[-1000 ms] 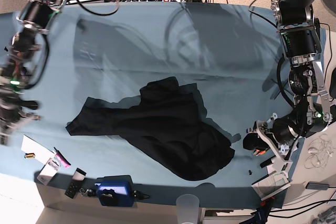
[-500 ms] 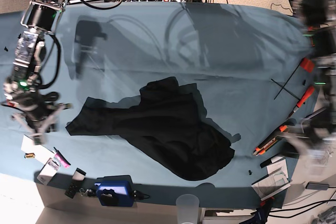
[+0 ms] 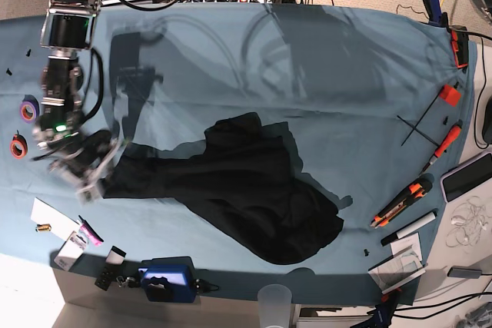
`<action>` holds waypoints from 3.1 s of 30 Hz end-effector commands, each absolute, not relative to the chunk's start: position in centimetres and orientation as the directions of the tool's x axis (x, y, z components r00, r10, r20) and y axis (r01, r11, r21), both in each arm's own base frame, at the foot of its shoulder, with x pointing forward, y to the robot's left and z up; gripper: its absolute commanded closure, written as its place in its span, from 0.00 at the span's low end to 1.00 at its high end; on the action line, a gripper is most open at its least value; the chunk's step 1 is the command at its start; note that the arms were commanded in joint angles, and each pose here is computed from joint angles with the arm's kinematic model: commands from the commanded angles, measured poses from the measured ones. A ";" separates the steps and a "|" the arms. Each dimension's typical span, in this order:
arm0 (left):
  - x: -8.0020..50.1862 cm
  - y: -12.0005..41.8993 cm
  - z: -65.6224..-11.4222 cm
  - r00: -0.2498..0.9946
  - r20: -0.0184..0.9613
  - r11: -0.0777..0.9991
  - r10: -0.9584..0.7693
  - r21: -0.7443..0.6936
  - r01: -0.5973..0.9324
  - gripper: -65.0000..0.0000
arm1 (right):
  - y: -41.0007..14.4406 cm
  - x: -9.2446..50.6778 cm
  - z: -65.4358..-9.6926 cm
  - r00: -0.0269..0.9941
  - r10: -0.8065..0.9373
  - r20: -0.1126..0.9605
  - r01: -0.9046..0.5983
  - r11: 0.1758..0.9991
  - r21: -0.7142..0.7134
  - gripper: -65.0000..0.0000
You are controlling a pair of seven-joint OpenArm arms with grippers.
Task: Layout the t-shirt on the table in an organized manner, then fold the t-shirt properly
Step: 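Lower the right gripper onto the shirt edge and grasp it, then pull the grasped shirt edge outward with the right gripper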
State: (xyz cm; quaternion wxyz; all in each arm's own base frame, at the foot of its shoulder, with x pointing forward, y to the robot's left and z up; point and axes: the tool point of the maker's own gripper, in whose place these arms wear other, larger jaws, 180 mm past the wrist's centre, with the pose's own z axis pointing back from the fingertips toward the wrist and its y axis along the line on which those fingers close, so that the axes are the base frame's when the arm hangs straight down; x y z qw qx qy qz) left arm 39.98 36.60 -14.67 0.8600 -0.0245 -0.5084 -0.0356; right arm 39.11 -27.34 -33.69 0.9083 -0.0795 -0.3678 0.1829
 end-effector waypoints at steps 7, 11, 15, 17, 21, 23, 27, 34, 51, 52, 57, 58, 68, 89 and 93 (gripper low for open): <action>40.2 37.0 -12.2 0.424 0.904 0.996 -0.054 0.018 0.089 0.61 | -25.3 41.0 -32.4 0.525 0.614 0.589 -0.395 0.789 -0.471 0.68; 40.2 37.0 -12.2 0.424 0.904 0.996 -0.054 0.018 0.089 0.61 | -22.6 41.3 -33.4 0.461 0.727 0.509 -0.481 0.686 -0.546 0.68; 40.1 37.0 -12.2 0.426 0.903 0.996 -0.054 0.018 0.088 0.61 | -22.0 42.7 -32.5 0.431 0.765 0.478 -0.414 0.639 -0.649 0.68; 40.1 37.0 -12.3 0.428 0.902 0.996 -0.054 0.018 0.088 0.61 | -22.2 43.0 -32.1 0.429 0.773 0.467 -0.388 0.624 -0.678 0.68; 40.1 37.0 -12.4 0.434 0.899 0.996 -0.055 0.018 0.088 0.61 | -22.7 42.8 -32.2 0.449 0.773 0.448 -0.383 0.619 -0.686 0.68; 40.0 37.0 -12.5 0.437 0.898 0.996 -0.055 0.018 0.088 0.61 | -22.7 42.8 -32.3 0.450 0.773 0.448 -0.384 0.620 -0.685 0.68; 40.0 37.0 -12.5 0.437 0.898 0.996 -0.054 0.018 0.088 0.61 | -23.0 42.8 -32.9 0.459 0.770 0.443 -0.390 0.623 -0.678 0.68; 40.0 37.0 -12.5 0.436 0.898 0.996 -0.054 0.017 0.088 0.61 | -25.4 42.9 -36.5 0.512 0.738 0.439 -0.388 0.655 -0.648 0.76; 40.1 37.0 -12.4 0.434 0.899 0.996 -0.054 0.017 0.088 0.61 | -27.6 42.6 -20.9 0.519 0.679 0.519 0.071 0.572 -0.818 1.00; 40.1 37.0 -12.4 0.433 0.900 0.996 -0.054 0.017 0.088 0.61 | -27.9 42.4 -20.9 0.533 0.671 0.516 0.073 0.571 -0.818 1.00; 40.1 37.0 -12.4 0.433 0.900 0.996 -0.054 0.017 0.088 0.61 | -28.5 41.7 -21.7 0.581 0.644 0.498 0.069 0.571 -0.818 1.00; 40.1 37.0 -12.5 0.433 0.900 0.996 -0.053 0.016 0.089 0.61 | -28.6 41.6 -21.8 0.590 0.638 0.495 0.069 0.571 -0.818 1.00; 40.1 36.9 -12.5 0.433 0.900 0.996 -0.052 0.015 0.089 0.61 | -26.3 41.9 -24.0 0.566 0.579 0.587 -0.009 0.716 -0.698 1.00; 40.0 37.0 -12.7 0.438 0.898 0.996 -0.046 0.010 0.085 0.61 | -39.7 39.7 -23.6 0.406 -0.111 0.907 0.140 0.988 0.058 1.00; 40.0 37.0 -12.7 0.438 0.898 0.996 -0.046 0.010 0.084 0.61 | -40.6 38.6 -27.5 0.507 -0.167 0.846 0.176 0.980 0.088 1.00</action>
